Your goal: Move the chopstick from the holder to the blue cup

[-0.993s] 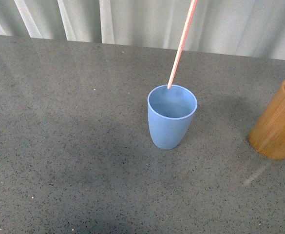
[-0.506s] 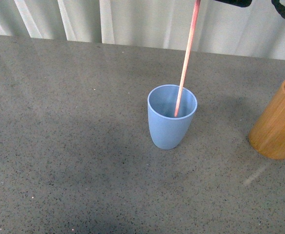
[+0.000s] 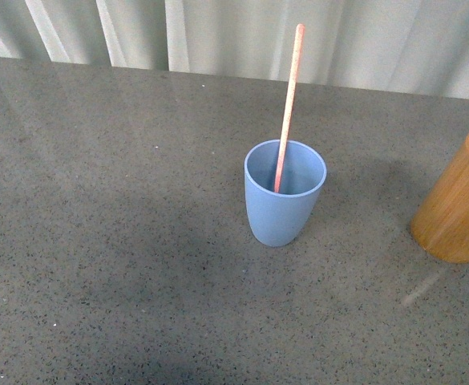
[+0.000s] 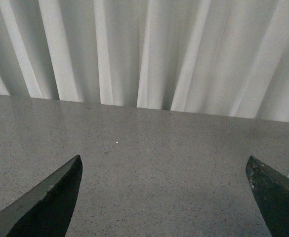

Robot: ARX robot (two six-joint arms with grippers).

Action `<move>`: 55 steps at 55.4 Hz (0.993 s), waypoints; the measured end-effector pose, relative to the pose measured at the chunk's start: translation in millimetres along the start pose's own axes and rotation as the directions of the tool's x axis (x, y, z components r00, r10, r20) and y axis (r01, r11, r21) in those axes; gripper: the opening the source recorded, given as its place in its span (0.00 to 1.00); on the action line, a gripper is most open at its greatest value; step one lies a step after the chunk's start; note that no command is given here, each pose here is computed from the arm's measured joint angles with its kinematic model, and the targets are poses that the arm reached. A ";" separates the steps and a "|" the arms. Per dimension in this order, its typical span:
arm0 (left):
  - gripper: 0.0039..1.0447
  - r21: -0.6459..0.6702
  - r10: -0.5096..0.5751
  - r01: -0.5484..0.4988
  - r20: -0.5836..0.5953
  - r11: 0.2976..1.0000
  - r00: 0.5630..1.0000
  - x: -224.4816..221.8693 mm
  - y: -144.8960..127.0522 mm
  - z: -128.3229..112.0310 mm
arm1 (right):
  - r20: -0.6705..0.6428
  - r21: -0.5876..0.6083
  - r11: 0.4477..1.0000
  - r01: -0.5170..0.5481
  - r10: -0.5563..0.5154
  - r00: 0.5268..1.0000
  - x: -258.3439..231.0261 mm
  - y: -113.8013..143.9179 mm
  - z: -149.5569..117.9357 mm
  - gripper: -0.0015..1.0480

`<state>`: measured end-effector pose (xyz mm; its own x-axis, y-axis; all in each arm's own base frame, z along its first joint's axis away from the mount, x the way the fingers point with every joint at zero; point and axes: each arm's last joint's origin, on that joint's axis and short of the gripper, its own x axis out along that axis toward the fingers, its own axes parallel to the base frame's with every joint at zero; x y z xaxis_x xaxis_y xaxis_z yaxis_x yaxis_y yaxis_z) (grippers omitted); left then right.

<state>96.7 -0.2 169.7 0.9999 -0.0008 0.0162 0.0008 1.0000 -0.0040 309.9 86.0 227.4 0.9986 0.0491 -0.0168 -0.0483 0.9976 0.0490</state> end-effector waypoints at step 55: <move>0.94 0.000 -0.002 0.002 0.000 1.000 1.000 0.0 0.0 0.0 | 0.006 -0.049 0.998 0.046 -0.046 0.999 -158.7 -81.1 -63.4 0.01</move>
<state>96.7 -0.2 169.8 0.9999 -0.0023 0.0166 0.0024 1.0000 -0.0044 154.1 0.4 162.7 0.9999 0.0027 -0.0132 -0.0027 1.0000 -0.0006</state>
